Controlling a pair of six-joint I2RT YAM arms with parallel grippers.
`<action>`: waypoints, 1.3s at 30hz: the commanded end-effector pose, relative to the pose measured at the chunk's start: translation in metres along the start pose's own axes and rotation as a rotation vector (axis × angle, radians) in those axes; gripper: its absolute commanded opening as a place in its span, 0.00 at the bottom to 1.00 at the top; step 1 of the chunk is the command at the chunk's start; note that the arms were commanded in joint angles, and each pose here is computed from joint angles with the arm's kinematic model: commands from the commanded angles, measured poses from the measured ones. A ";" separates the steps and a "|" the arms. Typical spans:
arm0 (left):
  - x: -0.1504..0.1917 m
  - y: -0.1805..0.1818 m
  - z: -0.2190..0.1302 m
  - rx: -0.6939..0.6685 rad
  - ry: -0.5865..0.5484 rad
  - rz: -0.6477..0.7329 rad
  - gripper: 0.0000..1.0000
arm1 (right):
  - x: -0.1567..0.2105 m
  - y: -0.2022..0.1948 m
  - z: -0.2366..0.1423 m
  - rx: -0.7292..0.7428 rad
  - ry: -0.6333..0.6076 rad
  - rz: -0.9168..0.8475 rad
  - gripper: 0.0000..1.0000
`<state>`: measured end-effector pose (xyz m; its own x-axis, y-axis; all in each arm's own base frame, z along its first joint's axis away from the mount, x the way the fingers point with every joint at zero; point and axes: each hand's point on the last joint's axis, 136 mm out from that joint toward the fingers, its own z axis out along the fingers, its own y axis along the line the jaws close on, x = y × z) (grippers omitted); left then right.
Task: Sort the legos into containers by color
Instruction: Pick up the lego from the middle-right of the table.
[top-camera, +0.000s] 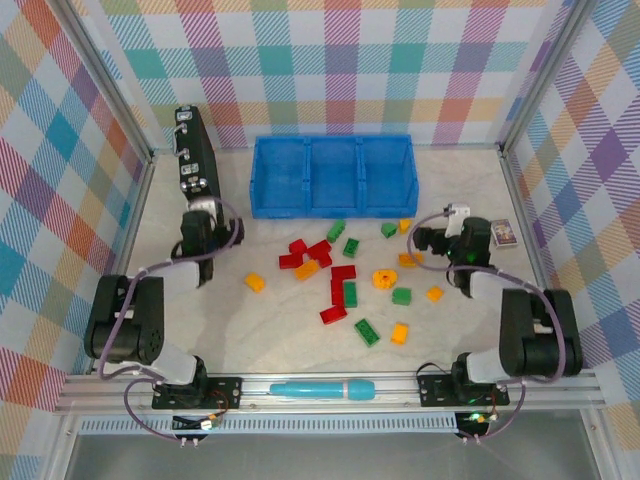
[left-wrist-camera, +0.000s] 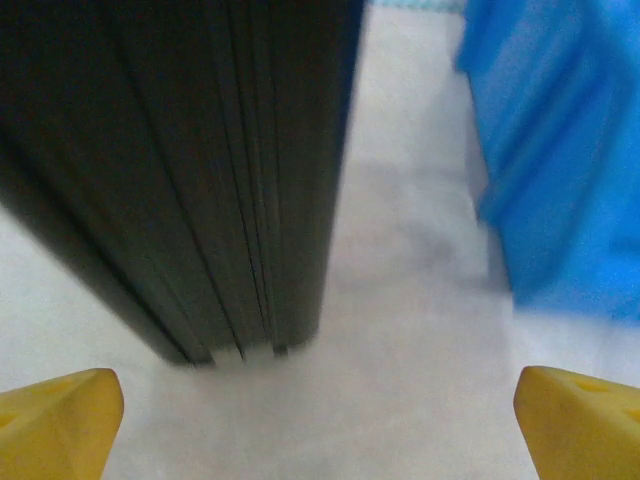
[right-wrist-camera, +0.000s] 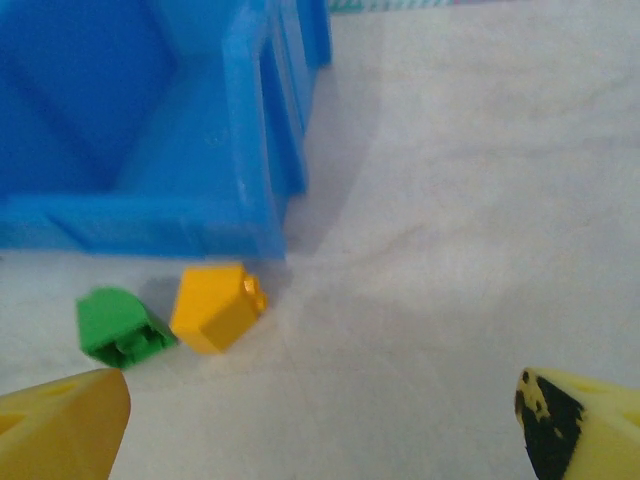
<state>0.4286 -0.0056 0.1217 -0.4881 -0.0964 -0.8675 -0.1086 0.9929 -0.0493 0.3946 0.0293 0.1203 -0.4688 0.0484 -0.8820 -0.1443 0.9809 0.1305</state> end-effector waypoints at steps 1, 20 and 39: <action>-0.041 0.003 -0.025 -0.080 0.089 -0.027 1.00 | -0.023 0.020 -0.019 -0.080 0.104 0.053 0.99; -0.139 -0.072 -0.144 0.224 0.079 0.111 1.00 | 0.031 0.023 0.013 -0.038 0.480 0.548 0.89; -0.155 -0.068 -0.229 0.299 0.009 0.173 1.00 | 0.039 0.040 0.088 0.017 0.590 0.442 0.82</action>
<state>0.3224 -0.0733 0.3693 -0.4785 0.0455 -0.8769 0.2128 0.9749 -0.0656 0.4464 0.0834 0.0603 -0.8513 0.3674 -0.3747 0.1710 0.8693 0.4638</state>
